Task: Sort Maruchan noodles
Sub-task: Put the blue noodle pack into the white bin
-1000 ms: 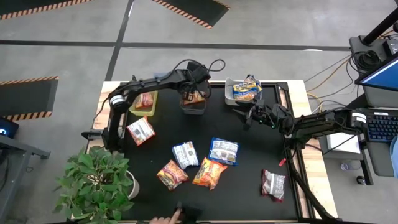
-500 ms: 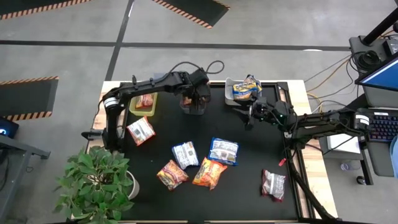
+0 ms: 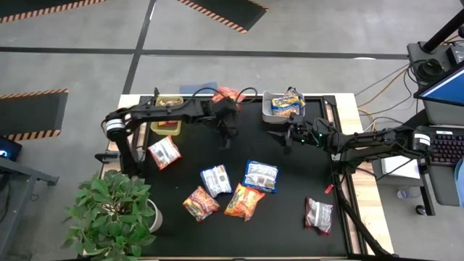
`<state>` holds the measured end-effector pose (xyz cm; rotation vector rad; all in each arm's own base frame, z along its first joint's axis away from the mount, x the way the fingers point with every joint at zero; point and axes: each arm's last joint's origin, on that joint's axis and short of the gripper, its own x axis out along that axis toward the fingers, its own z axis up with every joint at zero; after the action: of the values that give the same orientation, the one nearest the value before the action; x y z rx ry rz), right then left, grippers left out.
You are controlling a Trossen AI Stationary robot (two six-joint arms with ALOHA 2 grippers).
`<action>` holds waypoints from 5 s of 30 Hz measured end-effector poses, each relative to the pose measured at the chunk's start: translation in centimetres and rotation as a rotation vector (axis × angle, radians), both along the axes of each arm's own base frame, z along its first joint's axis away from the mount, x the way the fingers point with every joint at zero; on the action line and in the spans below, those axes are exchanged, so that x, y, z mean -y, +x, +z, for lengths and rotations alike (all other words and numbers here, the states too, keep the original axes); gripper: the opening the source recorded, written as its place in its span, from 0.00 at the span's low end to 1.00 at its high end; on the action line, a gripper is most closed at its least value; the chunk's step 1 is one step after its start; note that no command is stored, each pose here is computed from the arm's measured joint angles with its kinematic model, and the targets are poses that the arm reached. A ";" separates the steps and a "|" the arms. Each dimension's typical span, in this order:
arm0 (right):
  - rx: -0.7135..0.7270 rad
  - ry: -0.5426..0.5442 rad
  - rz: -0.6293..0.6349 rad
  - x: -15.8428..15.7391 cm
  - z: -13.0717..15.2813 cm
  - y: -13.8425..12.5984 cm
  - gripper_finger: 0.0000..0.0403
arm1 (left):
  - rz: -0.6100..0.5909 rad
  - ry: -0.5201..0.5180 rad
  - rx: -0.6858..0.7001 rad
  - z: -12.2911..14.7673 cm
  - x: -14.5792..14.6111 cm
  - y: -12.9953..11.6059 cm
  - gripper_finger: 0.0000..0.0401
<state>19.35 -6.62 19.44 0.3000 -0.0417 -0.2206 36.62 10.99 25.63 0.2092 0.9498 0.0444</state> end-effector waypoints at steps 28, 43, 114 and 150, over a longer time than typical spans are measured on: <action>-0.440 0.213 -0.145 1.4 5.4 2.9 0.51 | 0.089 -0.050 0.144 -3.5 1.2 -3.7 0.25; -0.633 0.586 -0.024 -0.2 4.7 2.1 0.51 | 0.017 -0.101 0.137 -4.0 2.9 -3.5 0.26; -0.894 0.103 -0.018 -7.4 4.0 2.8 0.04 | -0.156 -0.065 0.290 -4.7 8.6 -0.3 0.25; -0.678 0.762 -0.217 -6.8 -5.8 1.7 0.74 | -0.135 -0.111 0.142 -14.1 8.5 2.3 0.25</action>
<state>21.10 0.17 13.63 0.9662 0.6978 -0.5435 38.94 2.47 11.53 0.1649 0.7929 -0.1166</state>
